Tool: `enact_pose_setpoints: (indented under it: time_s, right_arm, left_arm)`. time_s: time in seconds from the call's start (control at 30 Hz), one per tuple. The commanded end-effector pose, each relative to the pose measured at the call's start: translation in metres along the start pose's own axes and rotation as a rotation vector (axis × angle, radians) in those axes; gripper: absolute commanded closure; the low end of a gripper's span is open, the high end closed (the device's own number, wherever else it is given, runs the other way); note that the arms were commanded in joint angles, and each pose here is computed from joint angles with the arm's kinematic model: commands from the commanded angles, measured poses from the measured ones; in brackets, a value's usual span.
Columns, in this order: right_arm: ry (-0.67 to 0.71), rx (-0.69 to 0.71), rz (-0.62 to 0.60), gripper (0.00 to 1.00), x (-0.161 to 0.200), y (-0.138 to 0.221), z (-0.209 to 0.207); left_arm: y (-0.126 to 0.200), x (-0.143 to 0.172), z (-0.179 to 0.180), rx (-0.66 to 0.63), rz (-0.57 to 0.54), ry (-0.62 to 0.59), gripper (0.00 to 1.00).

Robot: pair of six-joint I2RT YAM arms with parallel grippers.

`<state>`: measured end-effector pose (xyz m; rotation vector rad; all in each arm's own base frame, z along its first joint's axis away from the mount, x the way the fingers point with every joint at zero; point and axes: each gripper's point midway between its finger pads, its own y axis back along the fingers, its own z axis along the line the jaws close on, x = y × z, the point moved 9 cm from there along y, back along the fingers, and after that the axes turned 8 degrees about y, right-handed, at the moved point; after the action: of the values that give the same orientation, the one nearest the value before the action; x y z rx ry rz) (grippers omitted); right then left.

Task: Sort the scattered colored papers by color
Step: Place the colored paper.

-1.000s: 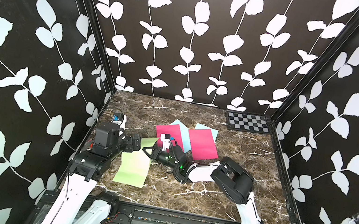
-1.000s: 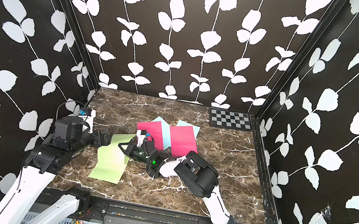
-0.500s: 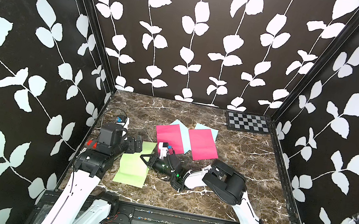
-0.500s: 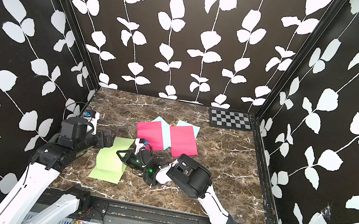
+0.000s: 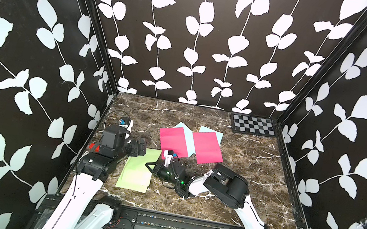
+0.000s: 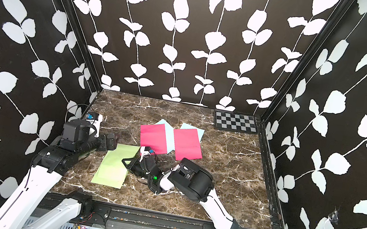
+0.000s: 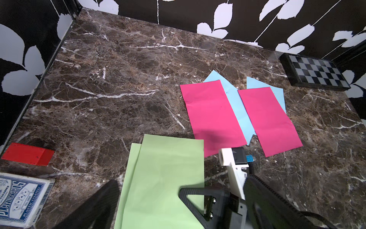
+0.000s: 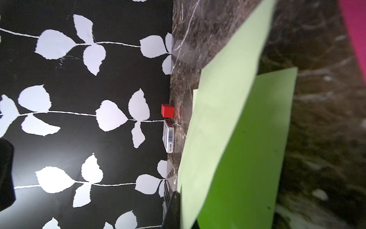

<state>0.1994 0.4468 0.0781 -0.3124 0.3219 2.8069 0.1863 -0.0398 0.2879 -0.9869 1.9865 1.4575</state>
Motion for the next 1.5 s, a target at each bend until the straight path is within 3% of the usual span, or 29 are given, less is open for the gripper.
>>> enact_pose_setpoints:
  time_s: [0.0,1.33,1.47]
  right_arm:
    - [-0.302,-0.045,-0.037,1.0,0.003,0.004,0.0]
    - [-0.321,-0.08,0.019,1.0,0.017,-0.011,0.005]
    - [-0.317,-0.07,0.022,0.89,0.017,-0.009,0.005]
  left_arm:
    - [-0.007,0.002,0.001,0.007,0.011,-0.005,0.01]
    - [-0.027,0.019,0.006,0.007,0.074,0.005,0.01]
    - [-0.028,0.02,0.007,0.005,0.075,0.006,0.01]
